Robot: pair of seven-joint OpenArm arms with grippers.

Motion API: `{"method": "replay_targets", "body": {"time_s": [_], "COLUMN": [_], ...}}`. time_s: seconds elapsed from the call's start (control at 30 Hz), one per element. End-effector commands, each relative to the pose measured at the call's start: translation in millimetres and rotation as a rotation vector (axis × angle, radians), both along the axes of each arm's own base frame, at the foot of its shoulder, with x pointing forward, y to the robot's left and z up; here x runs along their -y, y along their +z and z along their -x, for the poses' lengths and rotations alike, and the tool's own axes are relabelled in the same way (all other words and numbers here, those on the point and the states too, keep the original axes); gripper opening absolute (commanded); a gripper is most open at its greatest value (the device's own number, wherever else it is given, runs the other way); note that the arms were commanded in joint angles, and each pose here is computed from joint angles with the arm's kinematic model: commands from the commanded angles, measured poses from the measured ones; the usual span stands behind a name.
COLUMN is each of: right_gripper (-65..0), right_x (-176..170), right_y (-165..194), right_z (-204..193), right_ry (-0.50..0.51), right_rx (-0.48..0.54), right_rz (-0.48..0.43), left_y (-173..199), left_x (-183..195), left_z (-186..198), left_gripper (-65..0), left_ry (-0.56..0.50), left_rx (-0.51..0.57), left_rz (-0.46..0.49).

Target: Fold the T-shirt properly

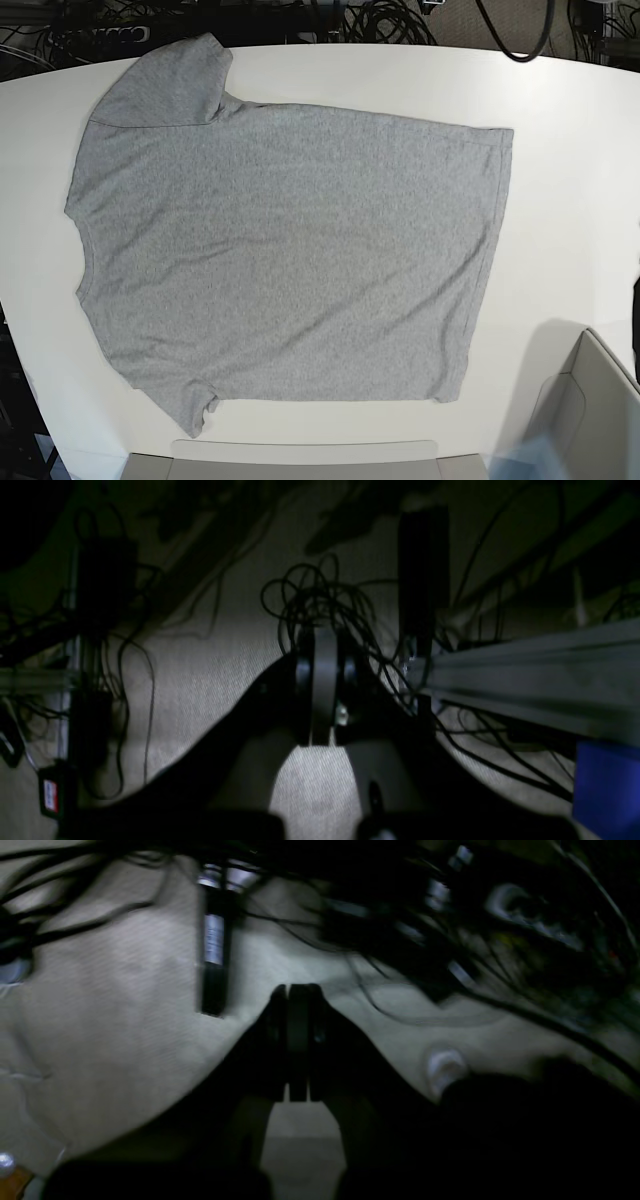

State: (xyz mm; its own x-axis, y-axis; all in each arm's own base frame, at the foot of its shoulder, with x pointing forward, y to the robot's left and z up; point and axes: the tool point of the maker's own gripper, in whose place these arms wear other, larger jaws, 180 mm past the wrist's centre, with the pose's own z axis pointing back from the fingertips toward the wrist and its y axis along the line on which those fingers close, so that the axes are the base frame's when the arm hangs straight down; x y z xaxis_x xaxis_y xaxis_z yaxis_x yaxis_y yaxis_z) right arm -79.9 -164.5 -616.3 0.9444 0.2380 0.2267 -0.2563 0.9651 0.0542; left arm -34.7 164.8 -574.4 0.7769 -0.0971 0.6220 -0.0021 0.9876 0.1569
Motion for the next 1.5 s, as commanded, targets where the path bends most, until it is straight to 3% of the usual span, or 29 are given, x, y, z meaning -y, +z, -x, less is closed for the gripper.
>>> {"method": "replay_targets", "body": {"time_s": [0.0, 0.2, 0.4, 0.6, 0.87, 1.0, 1.1, 1.2, 1.27, 1.47], "right_gripper": [-64.8, -64.8, -64.8, -64.8, -64.8, -64.7, -63.6, -56.5, -52.4, -53.0], "right_x": [9.1, -1.4, 24.6, 25.1, 33.8, 41.2, 55.1, 65.7, 68.7, 51.4], "right_y": [6.1, 36.7, 73.7, 116.6, 213.3, 248.6, 278.5, 306.9, 314.9, 333.8], "right_z": [3.7, 5.0, 0.4, -17.4, -108.4, -134.7, -157.8, -178.9, -186.7, -208.8], "right_ry": [0.006, -0.006, -0.151, -0.151, -0.192, -0.18, -0.235, -0.318, -0.348, -0.388], "right_rx": [0.014, 0.087, 0.139, 0.219, 0.545, 0.649, 0.735, 0.802, 0.783, 0.738], "right_rz": [0.016, -0.03, -0.067, -0.123, -0.138, -0.125, -0.135, -0.194, -0.236, -0.52], "left_y": [9.2, 39.1, 70.8, 111.0, 151.2, 170.6, 176.6, 176.0, 176.1, 182.8], "left_x": [-4.4, -17.7, -26.0, -18.4, -12.7, -8.4, -5.0, -3.8, -3.8, -6.2], "left_z": [0.0, -1.4, -14.2, -26.7, -39.3, -53.7, -60.8, -61.7, -62.9, -70.7], "left_gripper": [-64.6, -64.6, -64.6, -64.6, -64.6, -64.6, -64.6, -64.6, -64.6, -62.5], "left_ry": [-0.016, -0.071, -0.103, -0.152, -0.164, -0.169, -0.169, -0.167, -0.167, -0.174], "left_rx": [0.034, 0.099, 0.181, 0.315, 0.415, 0.478, 0.501, 0.501, 0.504, 0.53], "left_rz": [-0.012, -0.036, -0.054, -0.044, -0.04, -0.036, -0.031, -0.028, -0.028, -0.037]}}
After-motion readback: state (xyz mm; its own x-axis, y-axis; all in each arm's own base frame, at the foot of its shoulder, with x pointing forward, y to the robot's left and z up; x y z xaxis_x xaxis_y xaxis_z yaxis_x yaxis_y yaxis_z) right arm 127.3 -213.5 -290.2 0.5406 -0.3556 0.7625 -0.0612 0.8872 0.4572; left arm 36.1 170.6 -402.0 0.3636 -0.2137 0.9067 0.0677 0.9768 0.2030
